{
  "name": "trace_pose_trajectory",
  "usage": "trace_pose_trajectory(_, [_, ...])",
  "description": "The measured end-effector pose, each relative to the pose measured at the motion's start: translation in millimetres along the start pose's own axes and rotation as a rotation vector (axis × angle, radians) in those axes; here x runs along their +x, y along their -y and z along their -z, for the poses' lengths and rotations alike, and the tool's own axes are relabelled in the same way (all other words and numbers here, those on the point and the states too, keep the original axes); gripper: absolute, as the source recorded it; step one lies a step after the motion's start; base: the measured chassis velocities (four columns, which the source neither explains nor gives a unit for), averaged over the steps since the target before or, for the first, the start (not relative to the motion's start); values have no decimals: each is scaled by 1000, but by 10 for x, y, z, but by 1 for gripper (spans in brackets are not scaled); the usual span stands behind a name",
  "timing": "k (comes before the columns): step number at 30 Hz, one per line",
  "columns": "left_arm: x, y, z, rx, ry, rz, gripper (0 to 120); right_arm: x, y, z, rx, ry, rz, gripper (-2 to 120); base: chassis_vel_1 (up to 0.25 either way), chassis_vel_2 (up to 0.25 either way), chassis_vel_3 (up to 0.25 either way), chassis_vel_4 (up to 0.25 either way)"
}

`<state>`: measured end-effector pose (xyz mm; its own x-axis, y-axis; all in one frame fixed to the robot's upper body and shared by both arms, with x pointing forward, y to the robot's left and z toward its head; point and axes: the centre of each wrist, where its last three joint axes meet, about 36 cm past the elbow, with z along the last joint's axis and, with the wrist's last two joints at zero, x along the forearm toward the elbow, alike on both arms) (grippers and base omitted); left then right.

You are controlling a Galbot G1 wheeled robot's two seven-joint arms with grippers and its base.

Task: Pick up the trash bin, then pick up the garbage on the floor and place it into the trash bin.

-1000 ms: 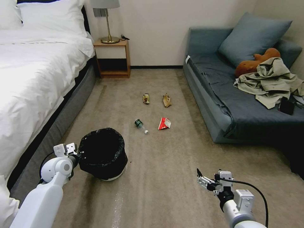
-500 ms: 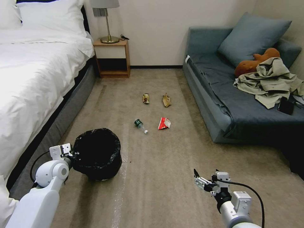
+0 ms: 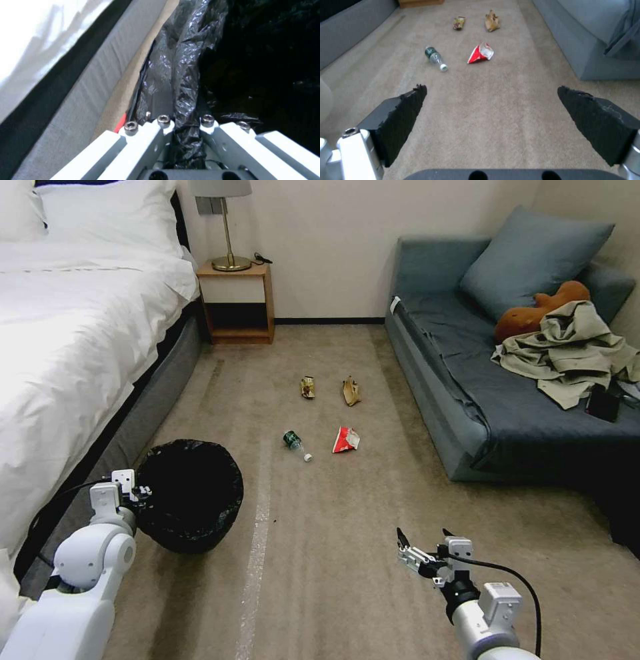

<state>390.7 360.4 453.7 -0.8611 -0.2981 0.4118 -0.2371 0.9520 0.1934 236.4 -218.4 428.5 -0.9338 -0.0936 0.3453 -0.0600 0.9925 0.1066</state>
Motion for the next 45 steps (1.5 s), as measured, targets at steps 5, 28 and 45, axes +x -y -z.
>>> trace_pose_trajectory(5, [251, 56, 62, -7, 45, -3, 1, -17, 5, -3, 1, 14, 6, 100, 0, 0, 0, 0])
trace_pose_trajectory(28, [549, 180, -2, -45, 74, 4, 1, -41, 15, -49, 19, 27, 36, 100, 0, 0, 0, 0])
trace_pose_trajectory(45, [544, 153, -27, -47, 77, 9, 1, -41, 33, -90, 27, 31, 47, 100, 0, 0, 0, 0])
